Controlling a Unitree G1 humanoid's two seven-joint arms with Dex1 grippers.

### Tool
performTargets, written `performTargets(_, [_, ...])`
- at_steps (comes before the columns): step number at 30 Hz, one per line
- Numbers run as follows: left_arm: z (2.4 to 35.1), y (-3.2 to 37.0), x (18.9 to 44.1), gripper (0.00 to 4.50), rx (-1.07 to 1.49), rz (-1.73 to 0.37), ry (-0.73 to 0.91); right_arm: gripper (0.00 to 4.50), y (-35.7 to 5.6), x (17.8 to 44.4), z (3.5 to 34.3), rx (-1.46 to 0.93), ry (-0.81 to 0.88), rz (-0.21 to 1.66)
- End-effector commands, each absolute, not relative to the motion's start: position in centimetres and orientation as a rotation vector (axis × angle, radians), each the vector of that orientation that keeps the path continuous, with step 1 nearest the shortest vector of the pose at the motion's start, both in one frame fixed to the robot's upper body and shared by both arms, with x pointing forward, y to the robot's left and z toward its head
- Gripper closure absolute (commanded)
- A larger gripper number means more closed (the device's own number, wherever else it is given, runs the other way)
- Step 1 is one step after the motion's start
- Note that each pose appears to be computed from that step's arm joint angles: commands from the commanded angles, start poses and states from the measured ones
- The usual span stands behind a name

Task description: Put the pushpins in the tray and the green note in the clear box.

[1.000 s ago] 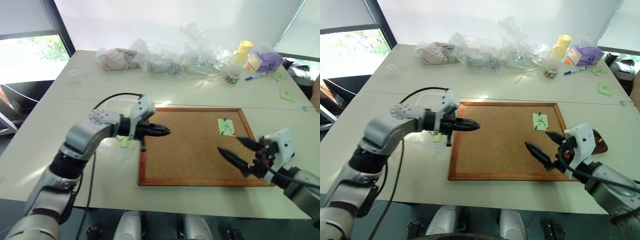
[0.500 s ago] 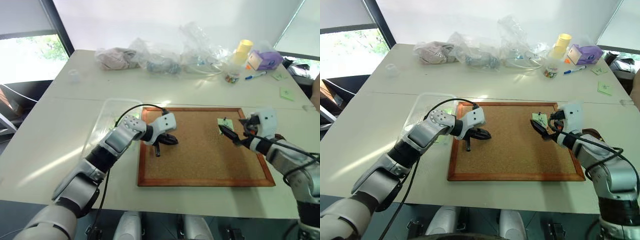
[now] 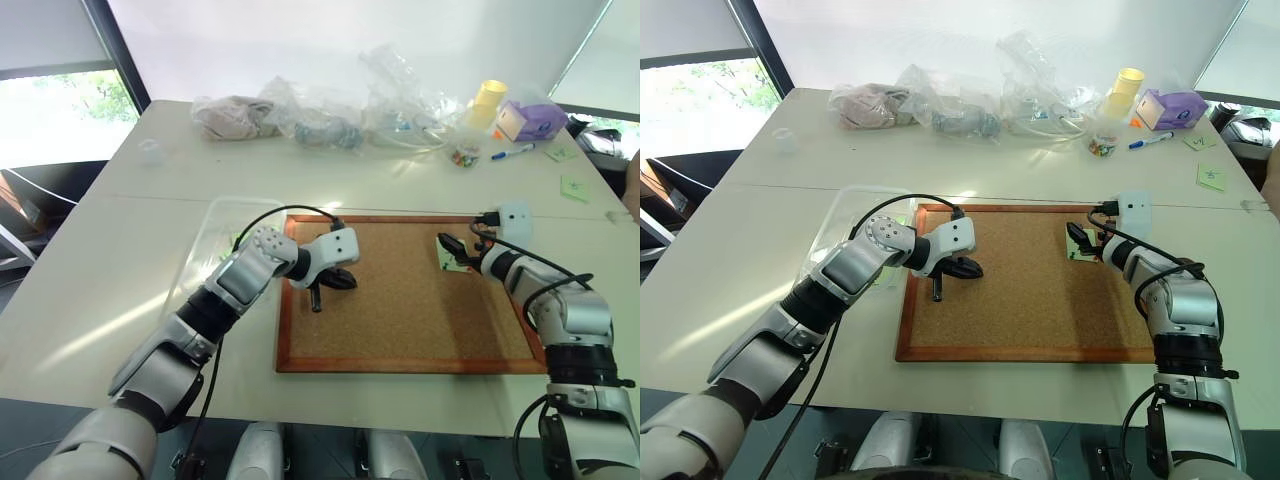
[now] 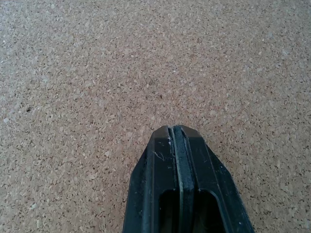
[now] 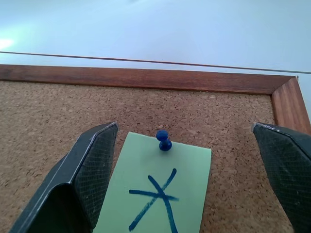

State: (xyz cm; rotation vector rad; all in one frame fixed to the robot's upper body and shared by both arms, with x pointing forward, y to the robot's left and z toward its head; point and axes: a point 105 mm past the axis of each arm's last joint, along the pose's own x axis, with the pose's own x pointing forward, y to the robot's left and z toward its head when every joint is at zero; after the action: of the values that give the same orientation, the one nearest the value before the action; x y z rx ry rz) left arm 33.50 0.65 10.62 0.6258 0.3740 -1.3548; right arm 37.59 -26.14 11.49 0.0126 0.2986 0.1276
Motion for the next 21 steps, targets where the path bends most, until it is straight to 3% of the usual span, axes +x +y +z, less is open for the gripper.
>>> performTargets(1, [9.5, 0.9, 33.3, 4.45, 0.634, -1.340, 0.418, 0.00, -25.9, 38.1, 12.6, 0.008, 0.247, 0.135])
performTargets(2, [9.5, 0.9, 33.3, 4.45, 0.633, -1.339, 0.419, 0.00, -25.9, 38.2, 12.5, 0.010, 0.248, 0.135])
performTargets(5, [9.5, 0.9, 33.2, 4.50, 0.630, -1.336, 0.420, 0.74, -25.8, 38.4, 12.4, 0.013, 0.247, 0.138])
performTargets(12, [9.4, 1.0, 33.3, 4.50, 0.629, -1.332, 0.427, 4.19, -25.2, 38.5, 12.3, 0.015, 0.244, 0.157])
performTargets(13, [9.4, 1.0, 33.3, 4.50, 0.629, -1.332, 0.427, 4.36, -25.3, 38.6, 12.3, 0.014, 0.243, 0.155])
performTargets(21, [8.4, 1.4, 33.0, 4.50, 0.653, -1.331, 0.485, 4.36, -25.4, 38.5, 12.6, -0.006, 0.218, 0.151])
